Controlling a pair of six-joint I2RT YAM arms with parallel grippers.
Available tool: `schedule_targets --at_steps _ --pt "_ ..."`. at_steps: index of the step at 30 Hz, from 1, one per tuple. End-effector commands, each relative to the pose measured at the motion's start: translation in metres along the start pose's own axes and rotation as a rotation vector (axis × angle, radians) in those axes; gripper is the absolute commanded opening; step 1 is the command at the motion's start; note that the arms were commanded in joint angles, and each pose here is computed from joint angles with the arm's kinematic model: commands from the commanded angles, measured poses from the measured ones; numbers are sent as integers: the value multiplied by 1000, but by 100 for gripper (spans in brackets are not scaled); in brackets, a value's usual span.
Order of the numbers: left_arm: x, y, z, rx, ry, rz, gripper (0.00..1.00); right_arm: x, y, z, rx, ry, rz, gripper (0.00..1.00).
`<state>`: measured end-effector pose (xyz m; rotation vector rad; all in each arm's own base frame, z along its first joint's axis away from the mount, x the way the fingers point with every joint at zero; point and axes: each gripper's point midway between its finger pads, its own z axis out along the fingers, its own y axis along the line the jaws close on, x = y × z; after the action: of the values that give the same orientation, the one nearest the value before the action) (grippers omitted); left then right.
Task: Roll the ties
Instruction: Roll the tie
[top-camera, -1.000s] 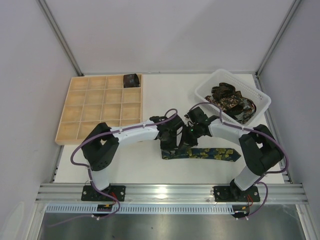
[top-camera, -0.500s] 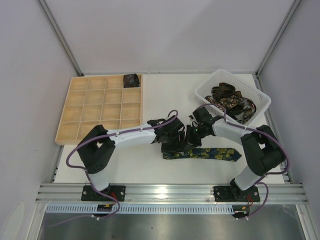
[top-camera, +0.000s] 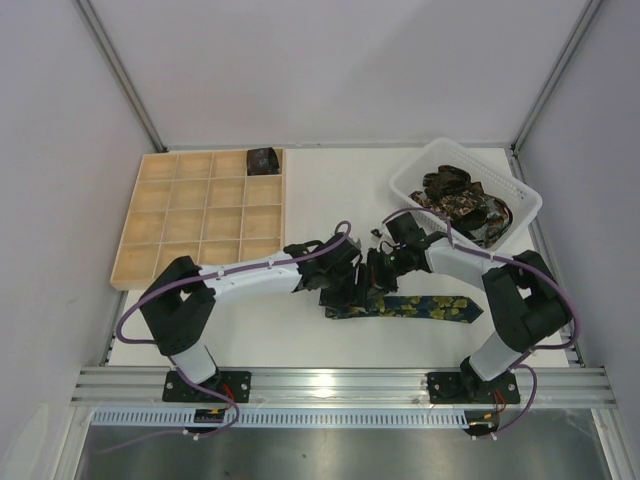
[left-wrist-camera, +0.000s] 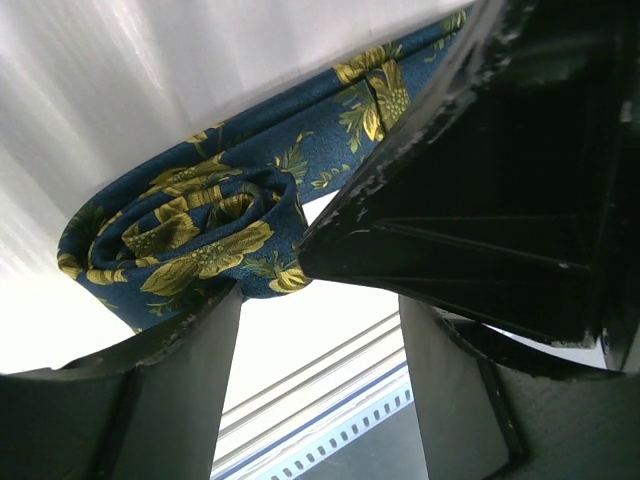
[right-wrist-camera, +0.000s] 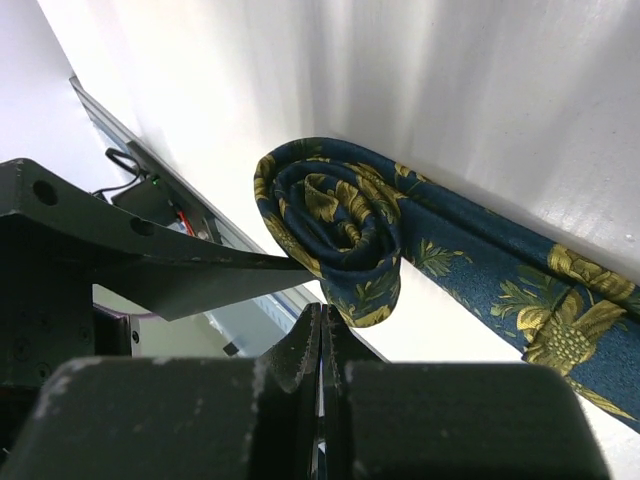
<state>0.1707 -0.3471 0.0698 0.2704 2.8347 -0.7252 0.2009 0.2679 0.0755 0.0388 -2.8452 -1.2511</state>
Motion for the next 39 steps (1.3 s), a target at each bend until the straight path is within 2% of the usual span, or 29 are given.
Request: schedule_targets --at_steps 1,10,16,24,30,39 --pt "-11 -17 -5 71 -53 43 70 7 10 4 -64 42 -21 0" --pt "-15 -23 -10 87 -60 63 73 -3 -20 19 29 10 4 0" --pt "-20 -26 -38 102 -90 90 75 -6 -32 20 80 1 -12 0" --pt "-9 20 -62 106 -35 -23 75 -9 -26 18 69 -8 -30 0" --pt "1 39 -37 117 72 -118 73 -8 -28 19 69 0 -42 0" --pt "-6 35 -8 144 106 -187 69 -7 -29 18 73 -4 -45 0"
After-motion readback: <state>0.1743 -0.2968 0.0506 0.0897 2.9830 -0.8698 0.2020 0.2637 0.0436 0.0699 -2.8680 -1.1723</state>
